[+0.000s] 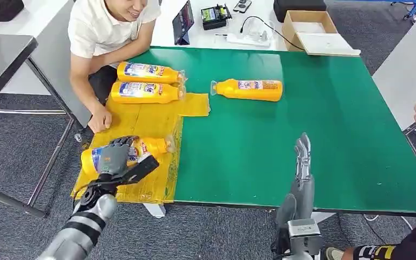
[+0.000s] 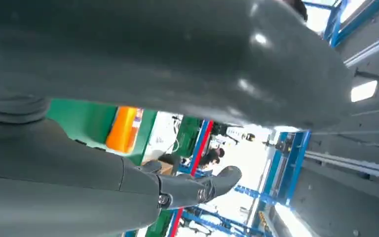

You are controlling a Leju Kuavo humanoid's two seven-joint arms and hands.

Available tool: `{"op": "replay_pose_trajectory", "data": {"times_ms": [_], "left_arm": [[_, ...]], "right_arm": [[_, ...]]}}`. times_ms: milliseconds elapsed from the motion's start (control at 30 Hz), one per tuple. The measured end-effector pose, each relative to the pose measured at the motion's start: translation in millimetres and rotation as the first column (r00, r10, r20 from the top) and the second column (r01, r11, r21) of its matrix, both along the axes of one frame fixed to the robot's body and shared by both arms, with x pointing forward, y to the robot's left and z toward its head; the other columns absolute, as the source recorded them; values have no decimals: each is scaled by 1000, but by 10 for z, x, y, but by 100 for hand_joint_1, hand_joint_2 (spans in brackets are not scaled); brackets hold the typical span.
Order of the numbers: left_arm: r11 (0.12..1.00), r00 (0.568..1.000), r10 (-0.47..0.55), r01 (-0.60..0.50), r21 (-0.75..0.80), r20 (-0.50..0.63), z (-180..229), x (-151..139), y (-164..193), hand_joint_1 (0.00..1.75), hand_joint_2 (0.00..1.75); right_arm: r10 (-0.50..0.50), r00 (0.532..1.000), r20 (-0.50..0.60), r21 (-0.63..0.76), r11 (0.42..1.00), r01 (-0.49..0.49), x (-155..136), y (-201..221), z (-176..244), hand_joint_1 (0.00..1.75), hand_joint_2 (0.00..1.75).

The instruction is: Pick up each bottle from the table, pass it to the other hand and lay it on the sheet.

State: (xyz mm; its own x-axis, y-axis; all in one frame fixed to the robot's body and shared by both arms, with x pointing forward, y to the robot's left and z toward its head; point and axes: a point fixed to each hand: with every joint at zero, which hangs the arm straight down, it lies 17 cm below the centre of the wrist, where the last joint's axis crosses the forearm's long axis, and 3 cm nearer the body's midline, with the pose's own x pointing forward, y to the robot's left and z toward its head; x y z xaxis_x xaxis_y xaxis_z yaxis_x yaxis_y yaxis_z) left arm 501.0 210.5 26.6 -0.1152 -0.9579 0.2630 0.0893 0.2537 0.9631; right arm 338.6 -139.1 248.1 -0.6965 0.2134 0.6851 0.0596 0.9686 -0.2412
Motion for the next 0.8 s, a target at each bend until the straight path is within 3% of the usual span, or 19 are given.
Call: {"op": "replay_pose_trajectory", "data": {"times_ms": [100, 133, 233, 467, 700, 733, 800], "left_arm": [[996, 998, -40, 44, 75, -50, -110, 109, -24, 173, 175], [995, 997, -48, 53, 81, -64, -134, 133, -29, 99, 175], [993, 991, -68, 78, 88, -116, -217, 178, -38, 0, 175], [996, 963, -85, 92, 17, -254, -404, 166, -34, 0, 175], [957, 927, -189, 101, -272, -323, -335, 128, -253, 0, 175], [958, 930, -192, 107, -267, -314, -313, 136, -262, 0, 0], [958, 931, -196, 116, -262, -307, -296, 135, -280, 0, 0]], "right_arm": [[1, 1000, -19, 6, 1000, -1, 50, 2, -69, 0, 0], [0, 1000, -25, 7, 1000, 0, 62, 0, -93, 0, 0], [-3, 999, -49, 5, 1000, 3, 94, -17, -196, 0, 0], [-7, 995, -104, 4, 1000, 8, 145, -18, -419, 0, 0], [-4, 993, -118, -1, 1000, 4, 198, 12, -530, 0, 0], [-4, 993, -114, -2, 1000, 4, 206, 19, -528, 0, 0], [-5, 994, -112, -2, 1000, 5, 216, 29, -531, 0, 0]]}}
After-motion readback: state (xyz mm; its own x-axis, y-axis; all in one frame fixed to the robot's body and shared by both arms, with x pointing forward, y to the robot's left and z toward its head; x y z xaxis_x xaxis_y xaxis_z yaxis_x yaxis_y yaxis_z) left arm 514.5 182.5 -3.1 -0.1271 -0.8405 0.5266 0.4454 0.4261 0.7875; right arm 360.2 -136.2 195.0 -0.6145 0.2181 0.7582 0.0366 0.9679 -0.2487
